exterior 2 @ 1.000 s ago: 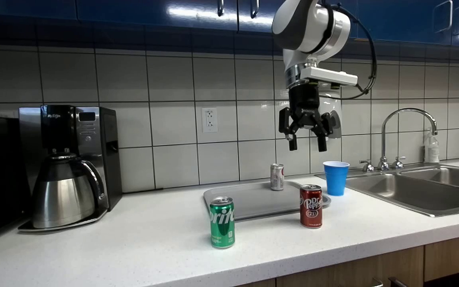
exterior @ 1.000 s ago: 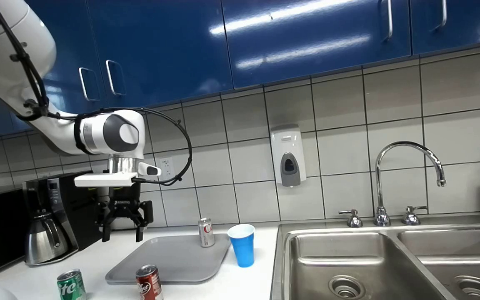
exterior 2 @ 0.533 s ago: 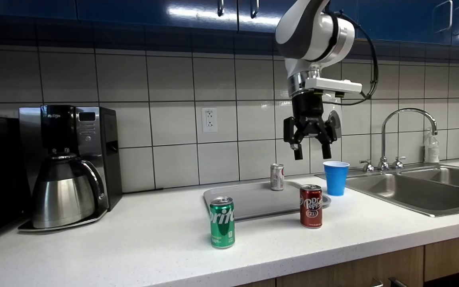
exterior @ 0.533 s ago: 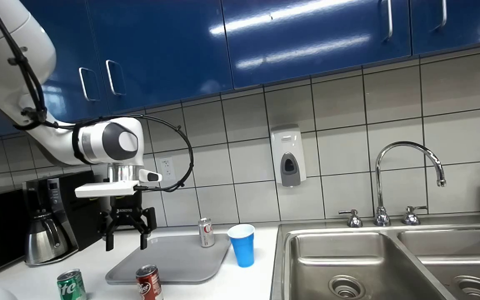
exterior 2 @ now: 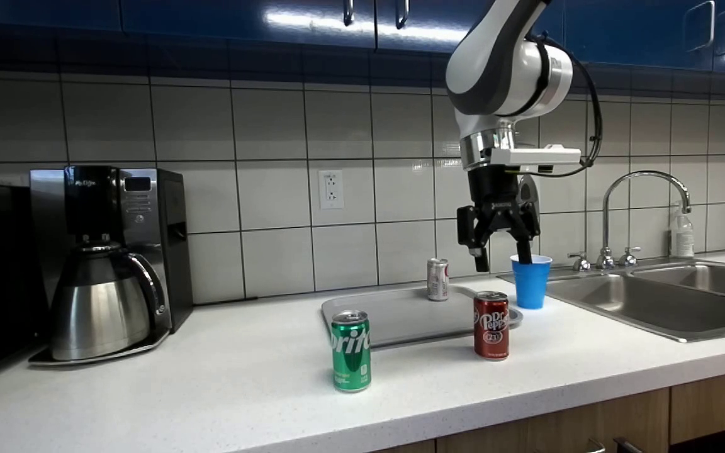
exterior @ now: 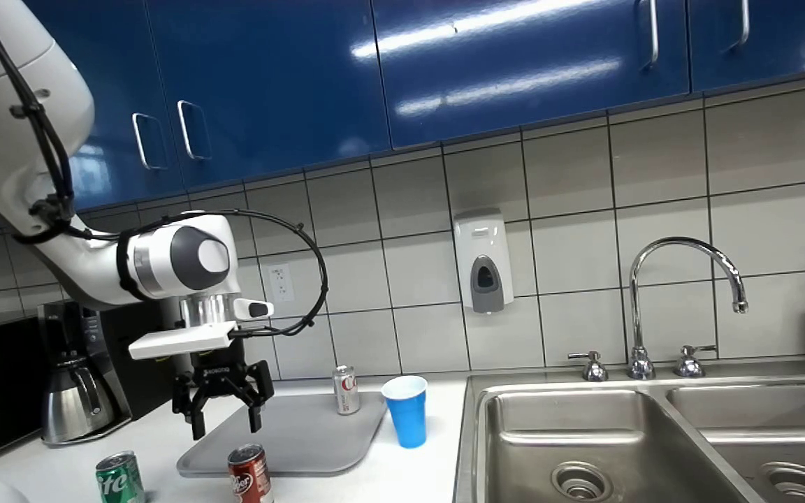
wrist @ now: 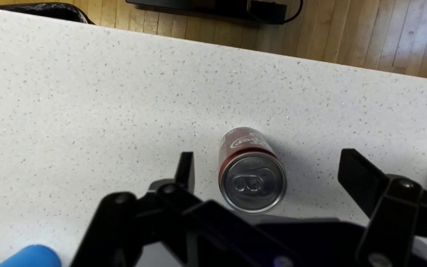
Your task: Put the cans on the tray
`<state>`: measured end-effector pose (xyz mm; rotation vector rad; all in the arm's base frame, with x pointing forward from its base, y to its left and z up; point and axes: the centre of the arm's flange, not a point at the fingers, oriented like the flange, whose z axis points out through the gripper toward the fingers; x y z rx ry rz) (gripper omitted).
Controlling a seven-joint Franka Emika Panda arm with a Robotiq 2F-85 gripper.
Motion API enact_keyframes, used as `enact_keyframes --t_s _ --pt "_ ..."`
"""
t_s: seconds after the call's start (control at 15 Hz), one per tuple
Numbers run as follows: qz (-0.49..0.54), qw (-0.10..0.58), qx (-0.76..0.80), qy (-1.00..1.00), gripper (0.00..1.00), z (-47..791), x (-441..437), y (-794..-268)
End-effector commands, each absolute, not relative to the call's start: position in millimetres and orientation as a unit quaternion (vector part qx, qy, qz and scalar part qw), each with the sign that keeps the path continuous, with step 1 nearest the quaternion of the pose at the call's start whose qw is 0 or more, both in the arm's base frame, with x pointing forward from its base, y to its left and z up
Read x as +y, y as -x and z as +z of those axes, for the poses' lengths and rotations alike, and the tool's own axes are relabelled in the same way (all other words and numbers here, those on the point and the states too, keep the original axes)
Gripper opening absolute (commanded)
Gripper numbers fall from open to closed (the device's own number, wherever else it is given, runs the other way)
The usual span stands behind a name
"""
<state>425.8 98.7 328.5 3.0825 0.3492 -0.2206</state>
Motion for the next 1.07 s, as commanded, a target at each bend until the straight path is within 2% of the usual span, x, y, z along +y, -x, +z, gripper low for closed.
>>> enact_keyframes --t_s 0.0,1.0 --pt "-0.052 0.037 0.1 -0.993 1.0 316.3 97.9 -422.4" --pt "-0.056 0.055 0.083 -0.993 1.0 265.3 107.0 -441.8"
